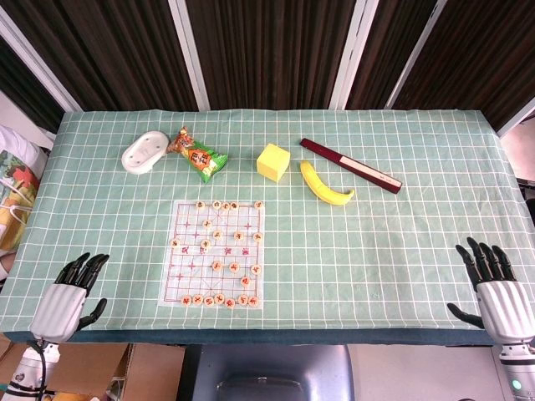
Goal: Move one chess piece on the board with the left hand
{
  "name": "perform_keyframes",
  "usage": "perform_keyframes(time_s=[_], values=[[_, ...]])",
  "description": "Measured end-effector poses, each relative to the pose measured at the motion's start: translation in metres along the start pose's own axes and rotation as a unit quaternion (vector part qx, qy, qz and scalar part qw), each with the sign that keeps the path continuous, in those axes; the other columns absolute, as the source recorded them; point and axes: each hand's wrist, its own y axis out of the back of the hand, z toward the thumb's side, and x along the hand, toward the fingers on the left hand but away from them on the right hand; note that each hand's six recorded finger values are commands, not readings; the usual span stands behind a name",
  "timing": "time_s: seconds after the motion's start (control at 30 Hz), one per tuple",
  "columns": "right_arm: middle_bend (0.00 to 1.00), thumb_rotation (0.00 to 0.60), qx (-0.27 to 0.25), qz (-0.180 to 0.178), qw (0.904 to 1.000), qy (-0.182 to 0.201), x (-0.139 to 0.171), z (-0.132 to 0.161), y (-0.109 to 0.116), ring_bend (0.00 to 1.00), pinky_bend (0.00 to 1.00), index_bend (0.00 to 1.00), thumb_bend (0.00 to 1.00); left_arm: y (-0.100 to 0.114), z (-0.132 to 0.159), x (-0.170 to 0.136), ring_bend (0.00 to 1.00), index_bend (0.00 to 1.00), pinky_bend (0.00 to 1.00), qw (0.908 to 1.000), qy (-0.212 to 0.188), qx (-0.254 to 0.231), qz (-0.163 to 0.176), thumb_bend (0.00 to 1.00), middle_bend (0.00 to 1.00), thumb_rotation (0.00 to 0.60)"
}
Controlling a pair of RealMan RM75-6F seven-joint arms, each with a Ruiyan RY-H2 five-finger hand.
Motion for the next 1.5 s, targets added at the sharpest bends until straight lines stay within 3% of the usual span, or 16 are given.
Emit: perform_keyframes(time_s=[0.17, 0.23, 0.27, 0.3, 0.37, 0.43, 0.47, 0.53, 0.77, 1.13, 1.3, 1.5], values=[[0.00, 0.600, -0.001, 0.002, 1.0000, 0.009, 0.002, 0.004, -0.001, 0.00, 0.00, 0.00, 0.19, -0.005, 0.009, 0.001, 0.06, 0.00, 0.21, 0.9997, -0.021, -0.011, -0.011, 0.34, 0.10, 0.600], [0.00, 0.600, -0.006, 0.003, 0.9999, 0.012, 0.002, 0.006, -0.001, 0.00, 0.00, 0.00, 0.19, -0.008, 0.020, 0.004, 0.11, 0.00, 0.28, 0.9986, -0.044, -0.025, -0.018, 0.34, 0.12, 0.600], [0.00, 0.600, -0.007, 0.003, 0.9999, 0.013, 0.002, 0.006, -0.001, 0.00, 0.00, 0.00, 0.19, -0.009, 0.027, 0.007, 0.18, 0.00, 0.34, 0.9977, -0.057, -0.030, -0.019, 0.34, 0.18, 0.600], [0.00, 0.600, -0.007, 0.005, 0.9999, 0.015, 0.002, 0.007, -0.002, 0.00, 0.00, 0.00, 0.19, -0.011, 0.034, 0.011, 0.32, 0.02, 0.48, 0.9966, -0.071, -0.034, -0.021, 0.34, 0.29, 0.600], [0.00, 0.600, -0.008, 0.009, 0.9998, 0.017, 0.001, 0.008, -0.004, 0.00, 0.00, 0.00, 0.19, -0.016, 0.053, 0.020, 0.71, 0.11, 0.83, 0.9935, -0.099, -0.050, -0.027, 0.35, 0.62, 0.600], [0.00, 0.600, -0.009, 0.013, 0.9997, 0.021, 0.000, 0.010, -0.005, 0.00, 0.00, 0.00, 0.19, -0.021, 0.071, 0.029, 0.93, 0.19, 0.98, 0.9895, -0.117, -0.074, -0.040, 0.35, 0.86, 0.600], [0.00, 0.600, -0.008, 0.014, 0.9996, 0.022, 0.000, 0.011, -0.006, 0.00, 0.00, 0.00, 0.19, -0.023, 0.079, 0.033, 0.99, 0.22, 1.00, 0.9875, -0.124, -0.086, -0.047, 0.35, 0.94, 0.600], [0.00, 0.600, -0.008, 0.018, 0.9995, 0.026, -0.001, 0.013, -0.008, 0.00, 0.00, 0.00, 0.19, -0.028, 0.096, 0.042, 1.00, 0.26, 1.00, 0.9823, -0.134, -0.112, -0.067, 0.35, 1.00, 0.600], [0.00, 0.600, -0.010, 0.026, 0.9991, 0.031, -0.003, 0.017, -0.012, 0.00, 0.00, 0.00, 0.19, -0.036, 0.138, 0.078, 1.00, 0.34, 1.00, 0.9729, -0.125, -0.162, -0.108, 0.35, 1.00, 0.600], [0.00, 0.600, -0.011, 0.032, 0.9990, 0.029, -0.007, 0.017, -0.015, 0.00, 0.00, 0.00, 0.19, -0.063, 0.202, 0.120, 1.00, 0.36, 1.00, 0.9723, -0.123, -0.162, -0.116, 0.37, 1.00, 0.600], [0.00, 0.600, -0.012, 0.035, 0.9989, 0.029, -0.008, 0.017, -0.016, 0.00, 0.00, 0.00, 0.19, -0.078, 0.218, 0.133, 1.00, 0.37, 1.00, 0.9762, -0.119, -0.141, -0.114, 0.37, 1.00, 0.600], [0.00, 0.600, -0.013, 0.035, 0.9989, 0.027, -0.009, 0.016, -0.016, 0.00, 0.00, 0.00, 0.19, -0.094, 0.235, 0.140, 1.00, 0.38, 1.00, 0.9739, -0.119, -0.143, -0.130, 0.37, 1.00, 0.600]])
